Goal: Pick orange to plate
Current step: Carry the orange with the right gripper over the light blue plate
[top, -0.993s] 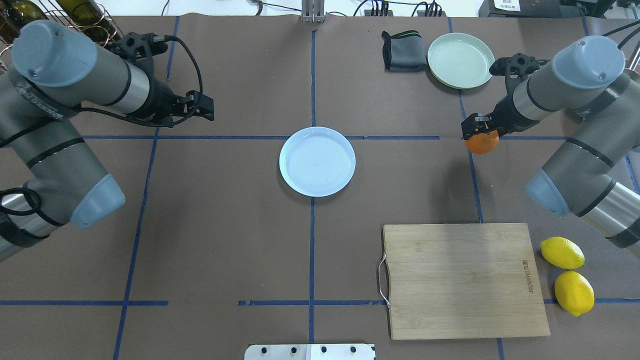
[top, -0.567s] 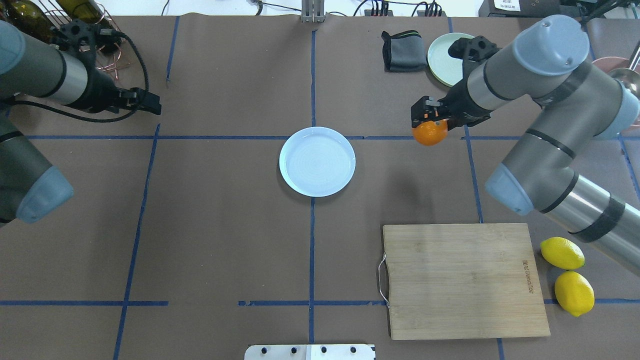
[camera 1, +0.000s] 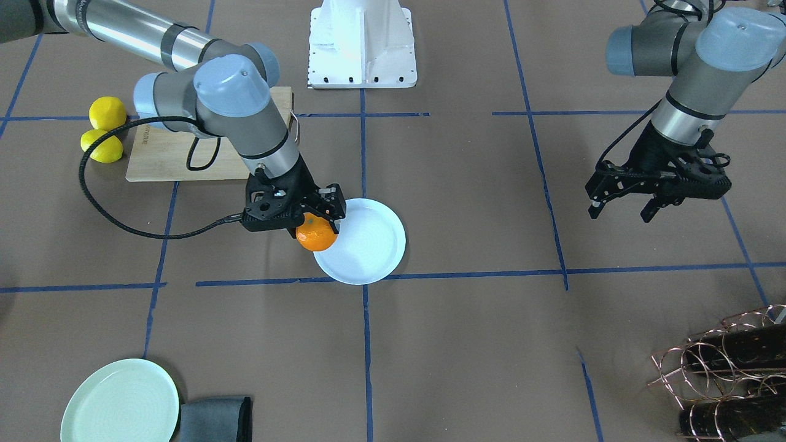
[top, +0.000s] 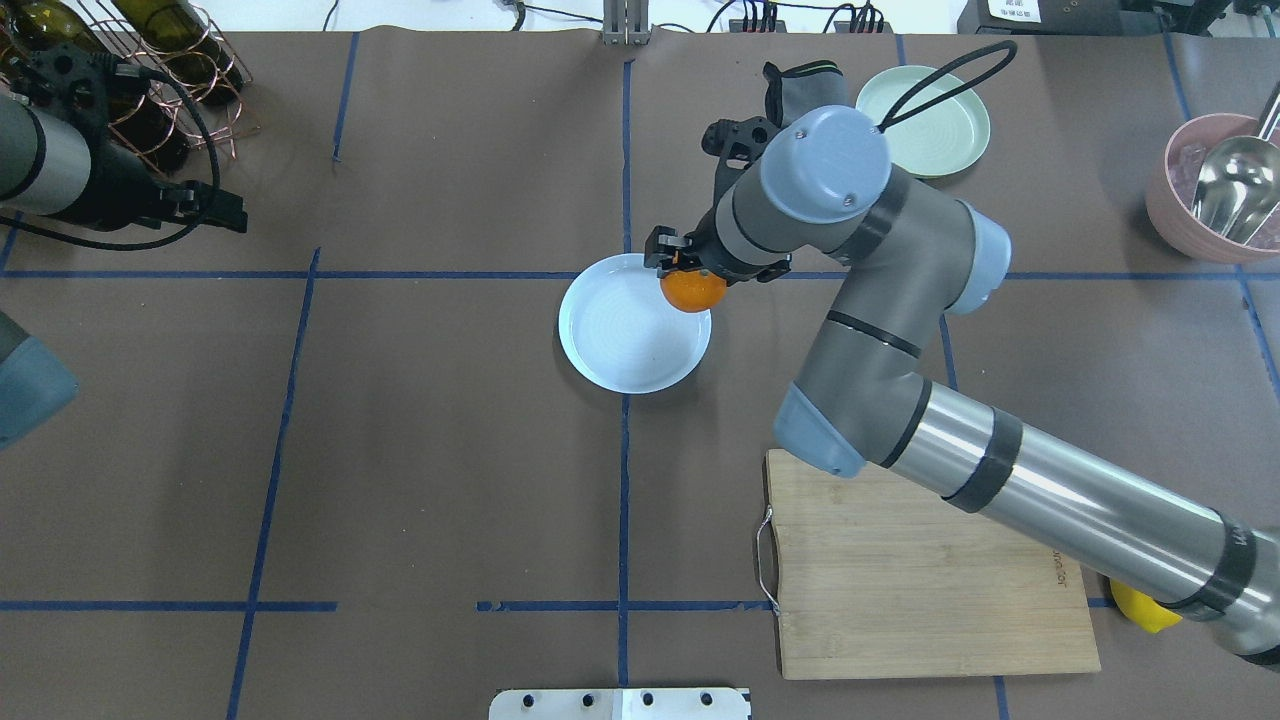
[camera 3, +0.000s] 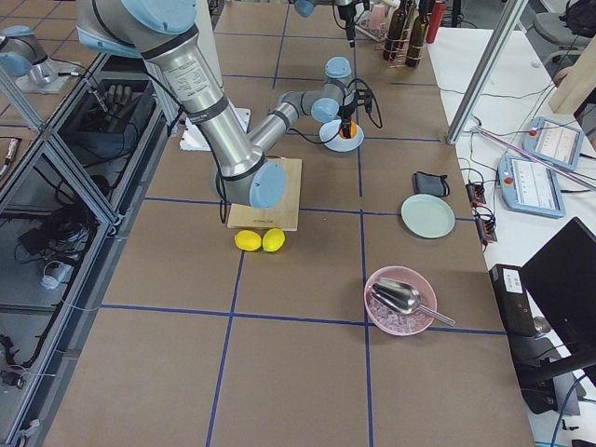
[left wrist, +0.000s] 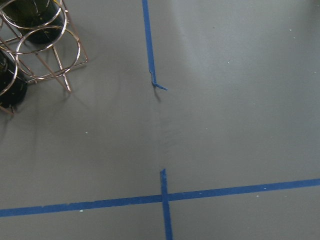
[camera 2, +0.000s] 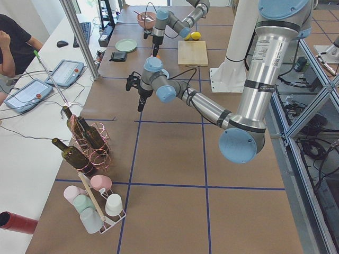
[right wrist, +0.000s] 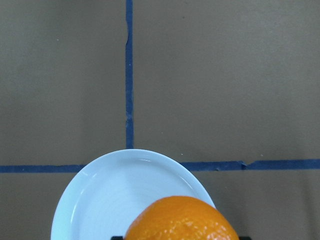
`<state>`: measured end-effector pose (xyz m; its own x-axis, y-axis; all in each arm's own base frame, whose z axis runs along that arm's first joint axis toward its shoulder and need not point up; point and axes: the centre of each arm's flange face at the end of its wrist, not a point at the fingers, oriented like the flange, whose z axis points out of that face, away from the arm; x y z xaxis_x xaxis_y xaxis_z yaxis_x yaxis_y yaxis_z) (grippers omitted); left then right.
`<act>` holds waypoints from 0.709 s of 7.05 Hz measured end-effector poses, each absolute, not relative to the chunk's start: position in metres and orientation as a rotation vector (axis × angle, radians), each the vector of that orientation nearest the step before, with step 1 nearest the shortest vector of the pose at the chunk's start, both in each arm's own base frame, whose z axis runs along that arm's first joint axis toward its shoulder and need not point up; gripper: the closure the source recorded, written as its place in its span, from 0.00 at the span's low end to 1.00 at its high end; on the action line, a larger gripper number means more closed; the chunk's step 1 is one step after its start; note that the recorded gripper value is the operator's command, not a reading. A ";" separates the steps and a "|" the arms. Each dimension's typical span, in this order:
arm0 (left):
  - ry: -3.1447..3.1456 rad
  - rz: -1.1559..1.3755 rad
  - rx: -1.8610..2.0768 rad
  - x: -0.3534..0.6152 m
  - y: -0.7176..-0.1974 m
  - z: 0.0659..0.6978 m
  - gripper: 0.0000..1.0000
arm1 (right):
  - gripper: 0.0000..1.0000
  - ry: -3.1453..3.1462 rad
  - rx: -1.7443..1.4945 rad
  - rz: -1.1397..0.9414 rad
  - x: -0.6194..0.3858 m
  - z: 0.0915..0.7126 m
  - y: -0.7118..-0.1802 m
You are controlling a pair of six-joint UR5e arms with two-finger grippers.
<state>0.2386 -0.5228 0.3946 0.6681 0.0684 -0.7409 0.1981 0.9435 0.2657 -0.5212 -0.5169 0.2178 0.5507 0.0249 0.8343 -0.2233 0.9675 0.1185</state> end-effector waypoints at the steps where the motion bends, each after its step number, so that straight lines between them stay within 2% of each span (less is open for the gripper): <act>1: 0.822 -0.090 0.333 0.226 -0.523 0.408 0.00 | 1.00 -0.958 0.234 0.147 -0.545 0.208 -0.521; 3: 0.776 -0.062 0.359 0.185 -0.529 0.430 0.00 | 1.00 -0.910 0.249 0.133 -0.589 0.202 -0.521; 4: 0.757 -0.023 0.369 0.166 -0.533 0.441 0.00 | 0.68 -0.892 0.248 0.124 -0.605 0.204 -0.516; 5: 0.739 0.009 0.373 0.148 -0.539 0.454 0.00 | 0.05 -0.879 0.242 0.116 -0.615 0.206 -0.511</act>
<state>0.1477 -0.5388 0.4541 0.7418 0.1379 -0.6563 0.1224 0.9344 0.3346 -0.6145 -0.5106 0.2058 0.6336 0.0010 0.7736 -0.1991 0.9665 0.1618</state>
